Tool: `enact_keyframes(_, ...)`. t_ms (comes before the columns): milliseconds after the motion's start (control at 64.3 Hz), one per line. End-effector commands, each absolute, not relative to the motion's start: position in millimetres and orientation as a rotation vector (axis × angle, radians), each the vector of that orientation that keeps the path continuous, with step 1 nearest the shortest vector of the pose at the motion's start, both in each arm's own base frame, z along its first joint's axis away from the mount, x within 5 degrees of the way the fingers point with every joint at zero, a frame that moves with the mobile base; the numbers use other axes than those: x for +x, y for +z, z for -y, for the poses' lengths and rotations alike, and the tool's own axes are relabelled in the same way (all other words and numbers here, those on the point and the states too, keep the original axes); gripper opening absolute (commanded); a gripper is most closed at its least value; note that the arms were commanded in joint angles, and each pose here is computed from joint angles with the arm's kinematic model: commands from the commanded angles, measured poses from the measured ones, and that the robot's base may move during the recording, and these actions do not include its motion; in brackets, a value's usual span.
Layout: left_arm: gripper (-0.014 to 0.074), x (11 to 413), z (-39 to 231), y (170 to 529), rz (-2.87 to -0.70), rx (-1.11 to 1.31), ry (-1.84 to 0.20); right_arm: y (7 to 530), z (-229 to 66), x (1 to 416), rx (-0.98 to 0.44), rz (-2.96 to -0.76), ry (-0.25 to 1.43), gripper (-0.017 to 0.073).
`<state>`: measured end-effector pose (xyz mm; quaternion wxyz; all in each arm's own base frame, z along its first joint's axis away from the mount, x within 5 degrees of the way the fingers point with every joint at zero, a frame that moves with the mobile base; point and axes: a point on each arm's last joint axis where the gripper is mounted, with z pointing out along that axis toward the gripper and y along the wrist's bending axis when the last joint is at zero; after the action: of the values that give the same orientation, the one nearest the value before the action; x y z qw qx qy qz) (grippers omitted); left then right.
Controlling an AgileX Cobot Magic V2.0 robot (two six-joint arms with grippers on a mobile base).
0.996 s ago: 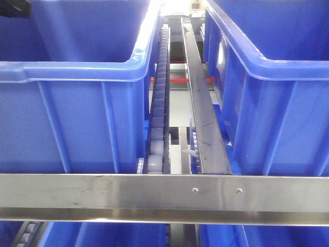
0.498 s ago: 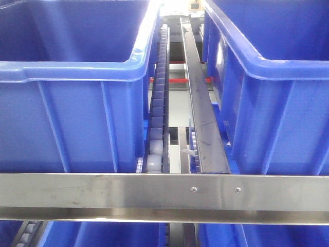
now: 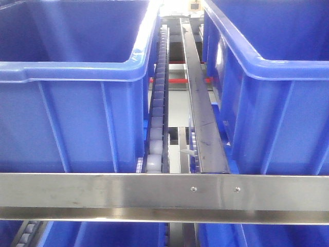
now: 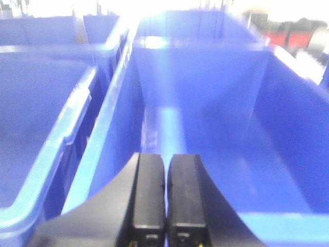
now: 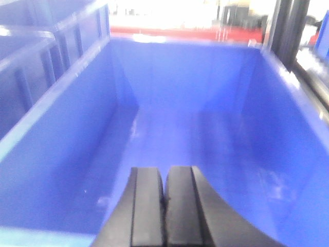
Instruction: Pick and sort blue part to right shelf
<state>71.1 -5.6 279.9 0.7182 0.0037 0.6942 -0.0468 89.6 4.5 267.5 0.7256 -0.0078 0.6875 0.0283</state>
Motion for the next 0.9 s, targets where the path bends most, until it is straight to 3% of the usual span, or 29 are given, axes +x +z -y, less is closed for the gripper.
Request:
enact_keyframes(0,0.0124,64.4,2.7,293.9,-1.413,-0.031,-0.103,285.9,-3.5,82.7,-0.011,-1.368,0.058,0.0014)
enact_keyframes(638,0.0124,63.1,2.8,293.4,-1.41,-0.03,-0.104,283.5,-3.4,80.5,-0.01,-1.36,0.058,0.0013)
enact_keyframes(887,0.0124,63.1,2.8,293.4,-1.41,-0.03,-0.104,262.2,-0.6,60.7,0.035,-1.375,0.062,0.0013)
